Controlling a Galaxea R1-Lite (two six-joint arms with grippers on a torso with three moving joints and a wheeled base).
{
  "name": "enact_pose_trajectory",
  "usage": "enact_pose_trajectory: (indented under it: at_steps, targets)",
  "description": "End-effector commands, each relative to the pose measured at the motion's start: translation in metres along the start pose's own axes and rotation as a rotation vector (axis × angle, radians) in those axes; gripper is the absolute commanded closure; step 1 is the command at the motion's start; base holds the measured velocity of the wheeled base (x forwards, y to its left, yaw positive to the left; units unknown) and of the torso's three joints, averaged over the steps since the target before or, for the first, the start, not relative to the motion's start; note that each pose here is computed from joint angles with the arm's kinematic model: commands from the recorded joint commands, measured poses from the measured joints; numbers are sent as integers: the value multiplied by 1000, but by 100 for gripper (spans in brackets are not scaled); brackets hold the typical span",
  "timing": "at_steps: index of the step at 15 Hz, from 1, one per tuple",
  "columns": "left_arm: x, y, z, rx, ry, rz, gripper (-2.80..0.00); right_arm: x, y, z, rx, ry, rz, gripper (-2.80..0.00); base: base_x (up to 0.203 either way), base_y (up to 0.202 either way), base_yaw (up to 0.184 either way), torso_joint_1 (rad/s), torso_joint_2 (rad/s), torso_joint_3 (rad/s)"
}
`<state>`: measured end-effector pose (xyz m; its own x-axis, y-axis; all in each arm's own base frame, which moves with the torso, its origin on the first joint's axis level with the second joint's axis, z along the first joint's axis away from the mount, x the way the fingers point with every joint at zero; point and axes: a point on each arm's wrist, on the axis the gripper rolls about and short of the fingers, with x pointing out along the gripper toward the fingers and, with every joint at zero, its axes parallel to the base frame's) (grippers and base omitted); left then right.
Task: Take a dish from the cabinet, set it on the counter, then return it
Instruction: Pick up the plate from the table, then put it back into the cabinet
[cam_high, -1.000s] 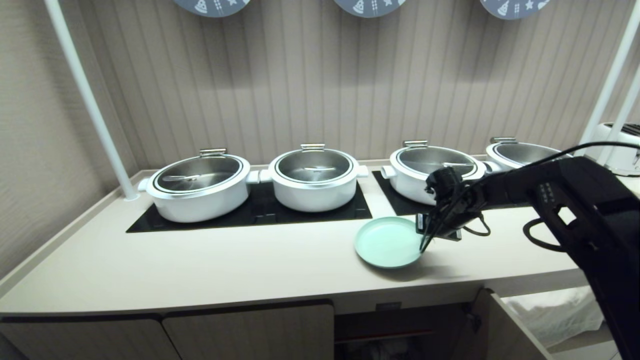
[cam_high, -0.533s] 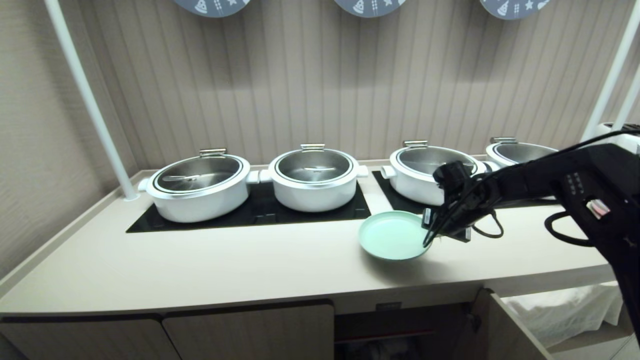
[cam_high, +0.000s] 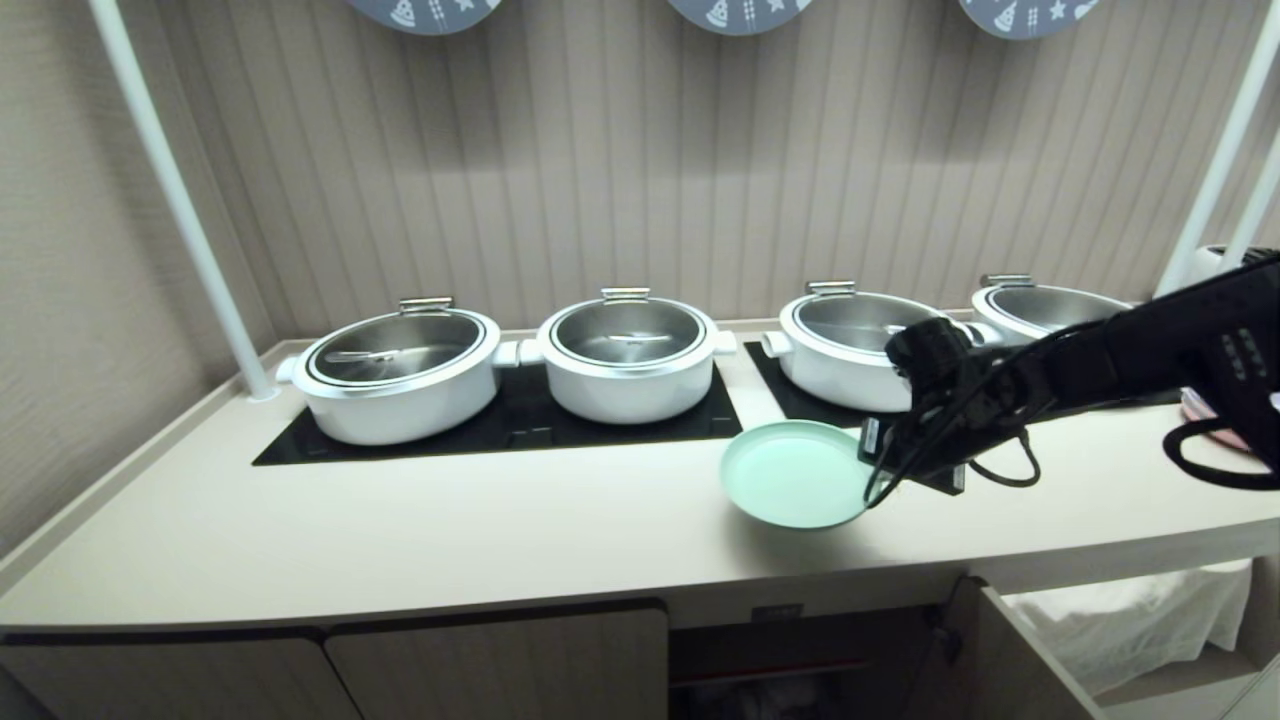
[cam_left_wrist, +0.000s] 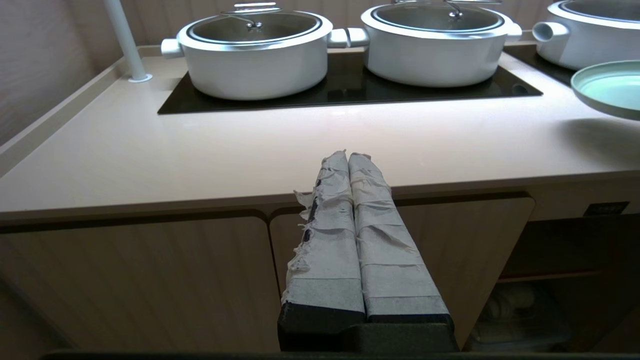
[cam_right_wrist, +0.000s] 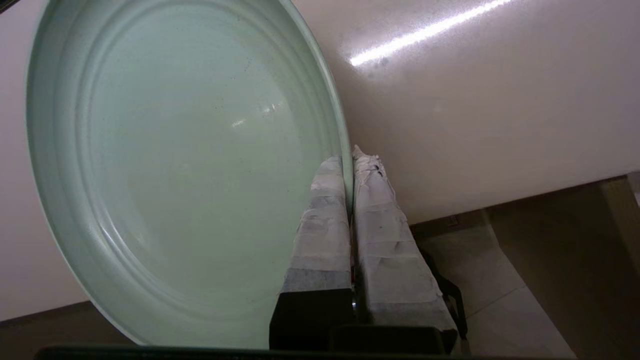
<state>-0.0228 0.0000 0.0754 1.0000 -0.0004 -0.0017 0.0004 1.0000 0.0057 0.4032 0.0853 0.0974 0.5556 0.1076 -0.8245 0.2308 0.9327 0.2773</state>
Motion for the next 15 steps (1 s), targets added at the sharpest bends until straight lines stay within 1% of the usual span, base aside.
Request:
enact_pose_trajectory:
  at_steps: [1,7,10,13,15]
  targets:
    - [0,0,0,0,0,-1,0,-26,-1,-5,-1,-18,13,0,0,0,0,0,0,0]
    - [0,0,0,0,0,0,0,-78,-14,-35,-12,-11,19,0,0,0,0,0,0,0]
    - [0,0,0,0,0,-1,0,-94,-25,-51,-10,4,9,0,0,0,0,0,0,0]
    - [0,0,0,0,0,0,0,-111,-34,-65,-14,1,14,0,0,0,0,0,0,0]
    - [0,0,0,0,0,-1,0,-117,-41,-81,-28,7,15,0,0,0,0,0,0,0]
